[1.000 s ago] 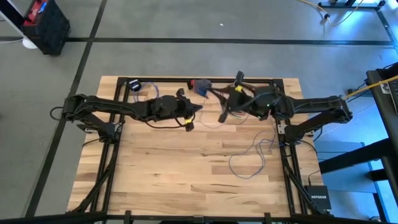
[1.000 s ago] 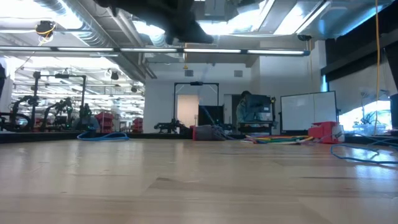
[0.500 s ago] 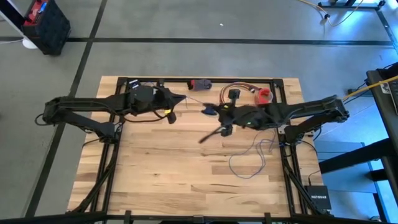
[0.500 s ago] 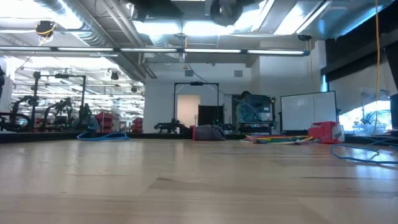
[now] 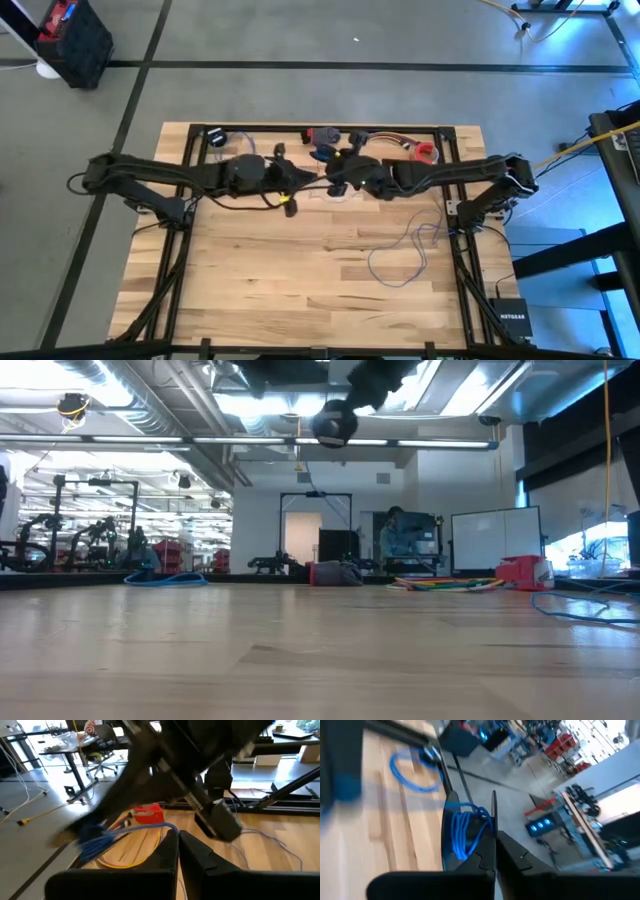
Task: Coil cords
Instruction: Coil the blue wire on the black spool
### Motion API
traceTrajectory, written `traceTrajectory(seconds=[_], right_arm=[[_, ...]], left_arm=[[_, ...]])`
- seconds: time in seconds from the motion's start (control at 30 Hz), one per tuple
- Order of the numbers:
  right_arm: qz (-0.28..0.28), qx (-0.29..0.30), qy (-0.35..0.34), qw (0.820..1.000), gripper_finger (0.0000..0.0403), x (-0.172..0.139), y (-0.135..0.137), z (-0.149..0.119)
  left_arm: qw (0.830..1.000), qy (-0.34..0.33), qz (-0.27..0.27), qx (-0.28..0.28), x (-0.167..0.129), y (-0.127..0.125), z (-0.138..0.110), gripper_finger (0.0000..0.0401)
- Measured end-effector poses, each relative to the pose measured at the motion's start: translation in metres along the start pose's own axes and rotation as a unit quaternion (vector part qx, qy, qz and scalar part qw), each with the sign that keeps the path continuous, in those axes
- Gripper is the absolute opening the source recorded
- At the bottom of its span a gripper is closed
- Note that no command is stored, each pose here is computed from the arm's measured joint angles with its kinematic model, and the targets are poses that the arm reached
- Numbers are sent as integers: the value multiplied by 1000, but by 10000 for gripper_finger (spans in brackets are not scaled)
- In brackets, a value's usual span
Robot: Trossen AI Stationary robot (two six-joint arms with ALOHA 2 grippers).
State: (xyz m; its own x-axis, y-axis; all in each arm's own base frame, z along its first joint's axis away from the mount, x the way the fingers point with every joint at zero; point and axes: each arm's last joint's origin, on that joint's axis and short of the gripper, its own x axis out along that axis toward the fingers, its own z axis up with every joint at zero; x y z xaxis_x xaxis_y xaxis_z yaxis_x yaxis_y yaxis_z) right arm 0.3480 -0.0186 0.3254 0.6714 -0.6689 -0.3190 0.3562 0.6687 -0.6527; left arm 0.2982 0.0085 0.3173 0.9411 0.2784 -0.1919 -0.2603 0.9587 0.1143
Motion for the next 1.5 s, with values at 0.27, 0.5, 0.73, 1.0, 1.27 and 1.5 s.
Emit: traceTrajectory(seconds=[0.27,0.5,0.73,1.0,1.27,1.5], right_arm=[[11,49,-76,996,3,-1,-5,14],[25,78,-126,989,3,-11,-17,21],[12,123,-190,974,3,-42,-50,29],[-23,172,-268,948,3,-75,-88,38],[-12,158,-258,953,3,-79,-89,34],[-4,144,-242,960,3,-77,-85,31]], left_arm=[[1000,-20,13,3,40,-7,-20,3],[999,-1,32,4,48,2,-28,3],[1000,-5,28,1,50,3,-27,3],[999,41,17,13,58,-2,-47,3],[999,43,22,15,60,-2,-48,3],[1000,9,17,0,54,-1,-35,20]])
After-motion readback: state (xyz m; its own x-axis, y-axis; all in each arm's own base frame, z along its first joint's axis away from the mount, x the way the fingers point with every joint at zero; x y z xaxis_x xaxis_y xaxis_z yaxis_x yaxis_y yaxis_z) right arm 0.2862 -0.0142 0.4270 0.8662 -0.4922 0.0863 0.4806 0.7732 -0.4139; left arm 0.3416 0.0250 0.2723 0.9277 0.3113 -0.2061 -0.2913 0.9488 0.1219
